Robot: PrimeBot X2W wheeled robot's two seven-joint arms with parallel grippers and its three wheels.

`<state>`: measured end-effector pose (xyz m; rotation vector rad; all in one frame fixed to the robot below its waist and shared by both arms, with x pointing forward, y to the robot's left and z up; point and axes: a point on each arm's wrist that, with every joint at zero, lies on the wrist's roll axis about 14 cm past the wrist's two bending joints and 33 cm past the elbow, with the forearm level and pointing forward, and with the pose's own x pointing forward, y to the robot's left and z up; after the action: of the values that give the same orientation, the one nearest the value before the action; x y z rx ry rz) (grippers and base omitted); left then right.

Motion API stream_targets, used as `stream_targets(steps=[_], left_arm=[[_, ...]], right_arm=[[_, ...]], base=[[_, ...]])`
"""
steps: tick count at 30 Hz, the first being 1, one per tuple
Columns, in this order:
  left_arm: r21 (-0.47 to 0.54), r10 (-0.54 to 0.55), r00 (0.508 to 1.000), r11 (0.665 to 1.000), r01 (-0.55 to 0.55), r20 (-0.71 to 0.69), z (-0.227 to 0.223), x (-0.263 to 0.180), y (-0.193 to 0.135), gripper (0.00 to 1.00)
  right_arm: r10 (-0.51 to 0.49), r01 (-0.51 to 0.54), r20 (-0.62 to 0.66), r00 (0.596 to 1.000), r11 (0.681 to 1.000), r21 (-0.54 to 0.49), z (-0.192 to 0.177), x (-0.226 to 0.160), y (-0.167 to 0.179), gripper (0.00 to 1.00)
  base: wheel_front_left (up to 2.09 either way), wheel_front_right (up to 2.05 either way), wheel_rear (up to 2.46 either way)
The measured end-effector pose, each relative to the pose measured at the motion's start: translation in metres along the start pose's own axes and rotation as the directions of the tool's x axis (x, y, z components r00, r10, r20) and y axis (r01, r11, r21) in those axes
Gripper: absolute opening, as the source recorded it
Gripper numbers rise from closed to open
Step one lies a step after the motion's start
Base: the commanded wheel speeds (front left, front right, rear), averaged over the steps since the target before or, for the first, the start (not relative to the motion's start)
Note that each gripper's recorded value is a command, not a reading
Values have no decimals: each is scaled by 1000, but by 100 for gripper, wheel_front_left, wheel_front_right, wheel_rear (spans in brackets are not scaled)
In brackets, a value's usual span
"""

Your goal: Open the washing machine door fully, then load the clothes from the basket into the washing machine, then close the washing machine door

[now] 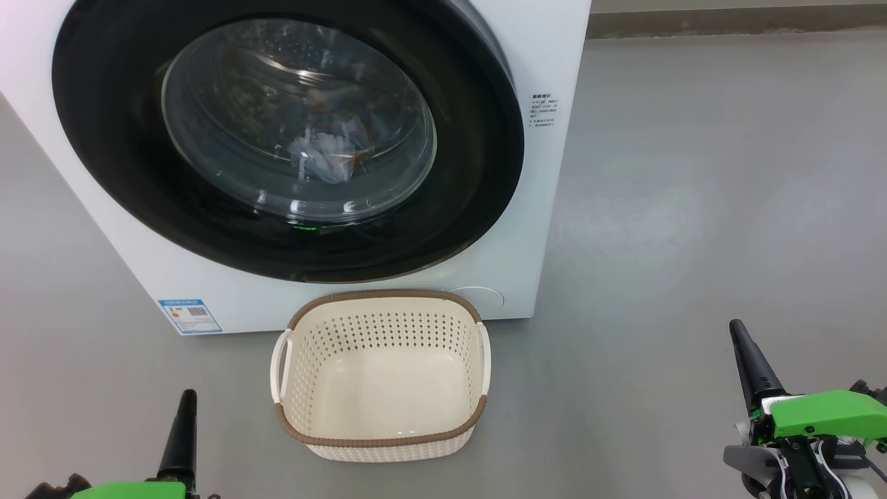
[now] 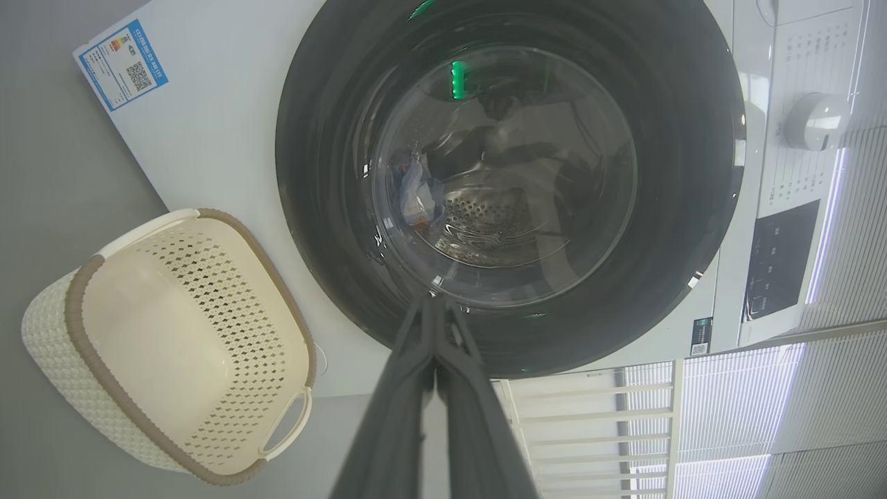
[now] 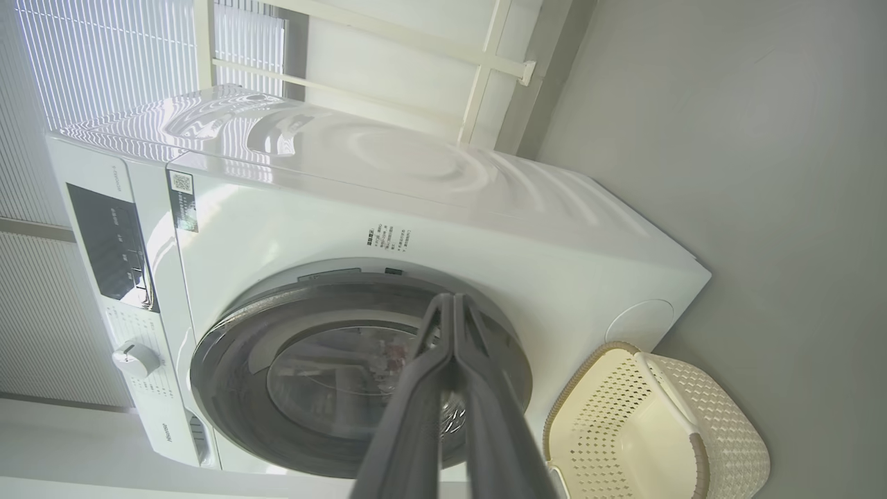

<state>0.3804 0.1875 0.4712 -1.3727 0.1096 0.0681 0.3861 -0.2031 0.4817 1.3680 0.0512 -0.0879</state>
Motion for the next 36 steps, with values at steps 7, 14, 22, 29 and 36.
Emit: stream_targets(steps=[7, 14, 22, 29, 36], left_arm=[[-72, -14, 1000, 997, 14, -1, 1, -1, -4, 0], [-142, -31, 1000, 989, 30, -4, 2, -2, -8, 0], [-195, -44, 999, 980, 43, 0, 4, -3, -11, 0], [-195, -44, 999, 980, 43, 1, 4, -3, -11, 0], [-195, -44, 999, 980, 43, 1, 4, -3, -11, 0]], right_arm=[[18, -18, -1, 1000, 997, 75, 2, 0, 5, 0], [36, -36, 2, 999, 987, 156, 4, 0, 10, 0], [51, -50, 3, 999, 976, 213, 5, -1, 13, 0], [52, -51, 3, 999, 976, 213, 5, -1, 14, 0], [52, -51, 3, 999, 976, 213, 5, -1, 14, 0]], base=[[0, 0, 0], [0, 0, 0], [0, 0, 0], [0, 0, 0], [0, 0, 0]])
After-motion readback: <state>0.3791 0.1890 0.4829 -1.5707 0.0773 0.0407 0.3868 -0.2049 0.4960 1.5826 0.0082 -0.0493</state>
